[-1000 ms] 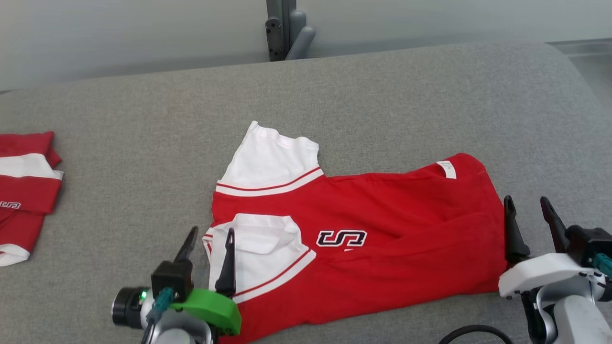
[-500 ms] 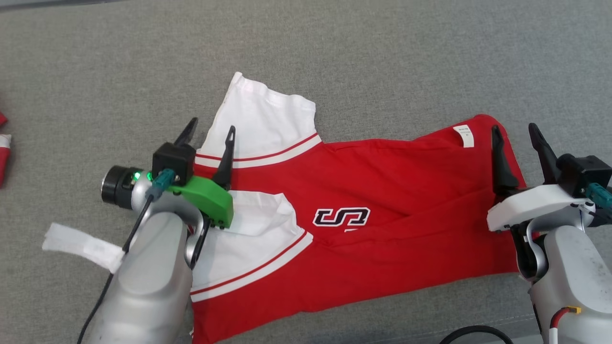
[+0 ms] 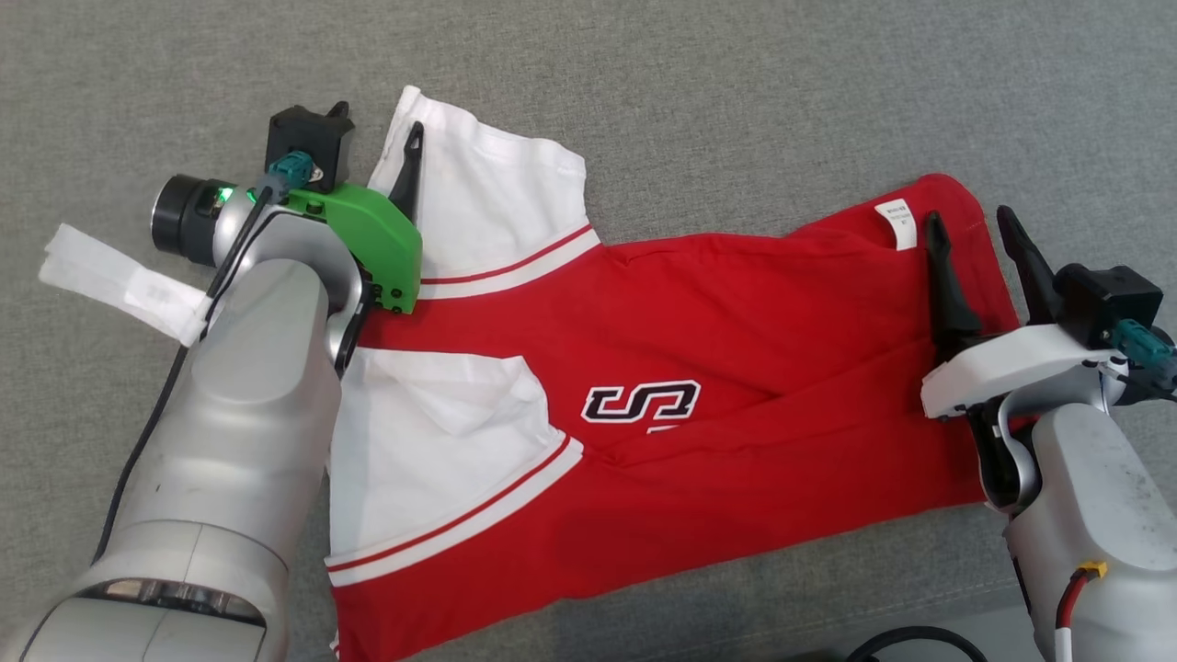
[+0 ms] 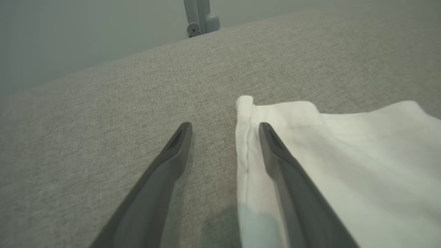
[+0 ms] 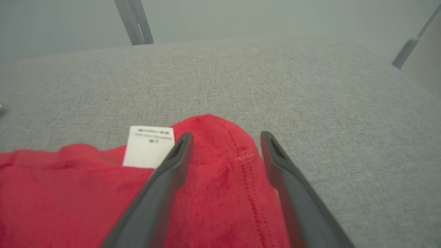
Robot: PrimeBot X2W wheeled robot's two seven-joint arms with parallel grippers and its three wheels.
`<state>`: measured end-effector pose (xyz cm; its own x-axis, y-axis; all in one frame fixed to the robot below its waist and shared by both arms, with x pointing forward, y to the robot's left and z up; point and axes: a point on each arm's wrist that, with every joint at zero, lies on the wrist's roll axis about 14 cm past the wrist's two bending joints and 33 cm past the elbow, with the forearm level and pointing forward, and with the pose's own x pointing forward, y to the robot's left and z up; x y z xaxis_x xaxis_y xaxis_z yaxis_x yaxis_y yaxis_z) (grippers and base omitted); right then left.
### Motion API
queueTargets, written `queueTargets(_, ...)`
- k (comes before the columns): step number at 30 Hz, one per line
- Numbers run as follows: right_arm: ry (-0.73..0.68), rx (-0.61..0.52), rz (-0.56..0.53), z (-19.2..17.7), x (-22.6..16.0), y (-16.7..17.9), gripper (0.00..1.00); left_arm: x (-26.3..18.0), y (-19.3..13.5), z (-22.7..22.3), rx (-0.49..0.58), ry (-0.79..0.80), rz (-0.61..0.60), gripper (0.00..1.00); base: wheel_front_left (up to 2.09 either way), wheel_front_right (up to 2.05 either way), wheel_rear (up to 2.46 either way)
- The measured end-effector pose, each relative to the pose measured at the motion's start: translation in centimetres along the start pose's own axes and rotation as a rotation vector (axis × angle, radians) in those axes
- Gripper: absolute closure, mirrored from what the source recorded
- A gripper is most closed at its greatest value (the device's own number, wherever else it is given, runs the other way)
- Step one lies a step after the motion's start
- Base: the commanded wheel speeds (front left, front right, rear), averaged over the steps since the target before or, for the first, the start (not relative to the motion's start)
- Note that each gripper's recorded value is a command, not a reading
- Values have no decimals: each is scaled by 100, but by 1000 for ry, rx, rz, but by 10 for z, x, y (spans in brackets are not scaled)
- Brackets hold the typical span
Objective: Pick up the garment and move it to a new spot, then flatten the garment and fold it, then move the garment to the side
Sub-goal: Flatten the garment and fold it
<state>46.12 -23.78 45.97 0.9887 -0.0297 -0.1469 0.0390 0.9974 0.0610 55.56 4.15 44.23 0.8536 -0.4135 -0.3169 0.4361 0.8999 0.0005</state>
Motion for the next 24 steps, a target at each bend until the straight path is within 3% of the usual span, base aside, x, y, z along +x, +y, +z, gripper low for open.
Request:
queueTargets(4, 3, -3, -12, -1, 3, -6, 0, 9, -4, -6, -20, 32, -17, 0, 0, 0, 0)
queueTargets(5, 4, -4, -15, -1, 4, -7, 0, 11, -5, -6, -19, 34, -22, 4, 0, 0, 0)
queueTargets(6, 7, -4, -18, -2, 4, -9, 0, 13, -6, -6, -20, 35, -27, 22, 0, 0, 0)
queueTargets(7, 9, -6, -21, -3, 5, -10, 0, 15, -9, -6, -23, 35, -34, 57, 0, 0, 0)
queueTargets(8, 9, -7, -24, -2, 6, -11, 0, 16, -12, -7, -16, 37, -47, 84, 0, 0, 0)
queueTargets(9, 11, -7, -25, -3, 6, -12, 0, 16, -15, -8, -13, 36, -57, 100, 0, 0, 0)
queueTargets(24, 111, 20, -25, -26, 18, -13, 0, 14, -30, 15, -4, -47, -111, 100, 0, 0, 0)
